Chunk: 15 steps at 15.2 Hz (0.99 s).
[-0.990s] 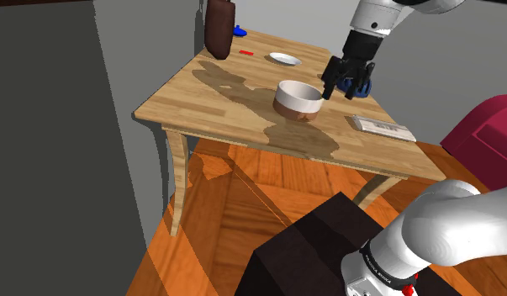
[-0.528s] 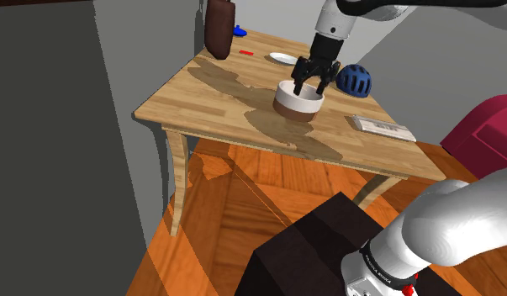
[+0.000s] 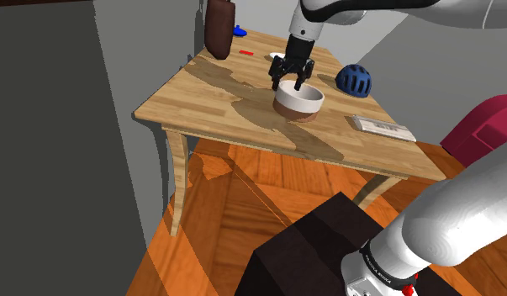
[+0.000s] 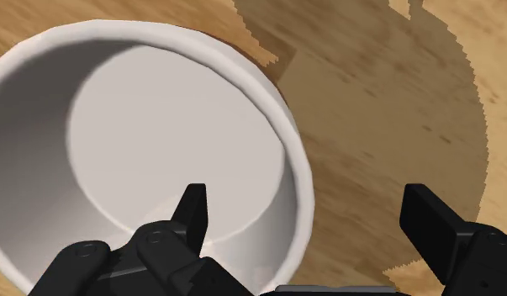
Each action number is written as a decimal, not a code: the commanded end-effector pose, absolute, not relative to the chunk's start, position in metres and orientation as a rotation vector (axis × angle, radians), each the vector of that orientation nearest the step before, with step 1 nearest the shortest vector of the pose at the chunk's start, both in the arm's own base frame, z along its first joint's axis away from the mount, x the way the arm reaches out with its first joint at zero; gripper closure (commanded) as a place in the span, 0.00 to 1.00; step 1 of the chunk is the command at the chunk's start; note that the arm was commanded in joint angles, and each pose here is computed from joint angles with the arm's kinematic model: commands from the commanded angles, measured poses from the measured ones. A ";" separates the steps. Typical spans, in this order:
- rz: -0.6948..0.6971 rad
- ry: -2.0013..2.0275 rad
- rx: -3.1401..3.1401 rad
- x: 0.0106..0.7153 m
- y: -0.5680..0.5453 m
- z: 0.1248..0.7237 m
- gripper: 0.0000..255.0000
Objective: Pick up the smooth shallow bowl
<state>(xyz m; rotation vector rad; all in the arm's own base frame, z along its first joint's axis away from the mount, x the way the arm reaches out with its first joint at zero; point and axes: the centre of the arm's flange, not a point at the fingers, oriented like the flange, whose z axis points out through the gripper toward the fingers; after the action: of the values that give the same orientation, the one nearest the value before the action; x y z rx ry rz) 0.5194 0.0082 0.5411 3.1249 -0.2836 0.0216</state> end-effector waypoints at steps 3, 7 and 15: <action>0.024 -0.283 3.124 0.523 0.008 0.521 0.00; 0.024 -0.283 3.124 0.523 0.008 0.502 0.00; 0.024 -0.283 3.124 0.522 0.007 0.502 1.00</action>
<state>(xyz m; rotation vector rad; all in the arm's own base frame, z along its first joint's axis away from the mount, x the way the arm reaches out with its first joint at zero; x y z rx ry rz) 0.5224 0.0068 0.5026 3.1244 -0.2834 0.0248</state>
